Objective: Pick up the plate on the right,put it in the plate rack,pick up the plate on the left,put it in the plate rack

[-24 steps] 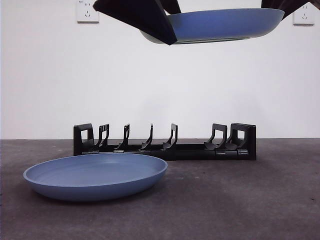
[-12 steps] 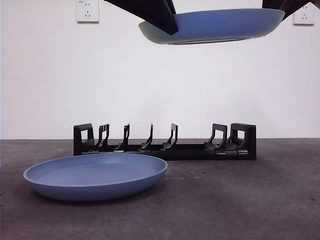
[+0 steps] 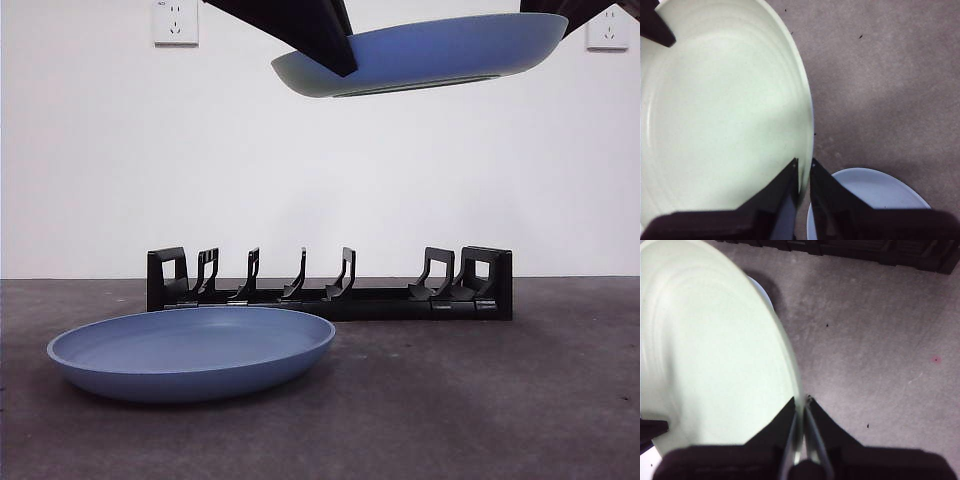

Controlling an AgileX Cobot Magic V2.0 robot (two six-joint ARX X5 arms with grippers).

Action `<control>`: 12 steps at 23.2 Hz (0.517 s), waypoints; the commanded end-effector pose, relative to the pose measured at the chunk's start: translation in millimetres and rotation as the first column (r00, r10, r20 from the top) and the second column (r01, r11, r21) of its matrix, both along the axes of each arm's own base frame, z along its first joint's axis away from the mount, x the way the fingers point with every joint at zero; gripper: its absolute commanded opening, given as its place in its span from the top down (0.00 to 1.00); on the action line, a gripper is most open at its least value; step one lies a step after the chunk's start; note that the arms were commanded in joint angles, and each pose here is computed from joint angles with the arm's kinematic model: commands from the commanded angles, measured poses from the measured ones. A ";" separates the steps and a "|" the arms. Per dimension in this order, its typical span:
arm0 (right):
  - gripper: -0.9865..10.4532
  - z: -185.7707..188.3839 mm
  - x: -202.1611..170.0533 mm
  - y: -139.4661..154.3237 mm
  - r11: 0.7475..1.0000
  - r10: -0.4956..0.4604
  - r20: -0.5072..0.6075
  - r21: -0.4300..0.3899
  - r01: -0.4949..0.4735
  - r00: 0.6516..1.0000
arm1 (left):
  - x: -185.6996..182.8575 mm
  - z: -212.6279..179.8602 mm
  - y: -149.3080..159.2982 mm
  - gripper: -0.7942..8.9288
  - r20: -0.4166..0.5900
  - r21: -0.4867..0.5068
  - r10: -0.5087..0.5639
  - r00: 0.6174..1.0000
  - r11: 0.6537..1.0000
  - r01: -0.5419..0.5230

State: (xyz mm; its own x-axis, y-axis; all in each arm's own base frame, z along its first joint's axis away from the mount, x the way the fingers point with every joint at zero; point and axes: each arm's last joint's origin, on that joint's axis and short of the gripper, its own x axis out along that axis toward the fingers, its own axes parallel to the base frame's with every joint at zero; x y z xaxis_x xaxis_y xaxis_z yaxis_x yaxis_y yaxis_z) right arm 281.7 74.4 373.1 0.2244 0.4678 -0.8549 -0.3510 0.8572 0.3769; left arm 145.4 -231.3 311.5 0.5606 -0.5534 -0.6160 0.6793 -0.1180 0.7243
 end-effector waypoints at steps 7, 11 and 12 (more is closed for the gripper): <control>0.74 2.9 1.2 0.3 1.000 -0.008 0.024 0.021 0.008 1.000 | 1.0 -0.7 1.0 0.93 -0.049 -0.033 0.067 0.997 0.997 -0.069; 0.63 4.4 2.7 0.7 1.000 -0.010 0.048 0.027 0.008 0.999 | 1.0 -0.7 1.0 0.93 -0.069 -0.051 0.083 0.994 0.995 -0.087; 0.63 5.0 3.0 0.7 1.000 -0.010 0.057 0.029 0.009 0.998 | 1.0 -0.6 0.9 0.93 -0.075 -0.056 0.084 0.994 0.994 -0.089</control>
State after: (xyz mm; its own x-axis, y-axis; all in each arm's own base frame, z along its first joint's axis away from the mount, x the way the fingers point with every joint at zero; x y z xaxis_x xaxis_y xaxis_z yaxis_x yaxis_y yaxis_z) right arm 285.8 75.9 376.6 0.2686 0.4930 -0.8275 -0.3698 0.8461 0.3840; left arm 144.8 -230.1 309.2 0.5500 -0.5397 -0.6373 0.7265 -0.0672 0.6839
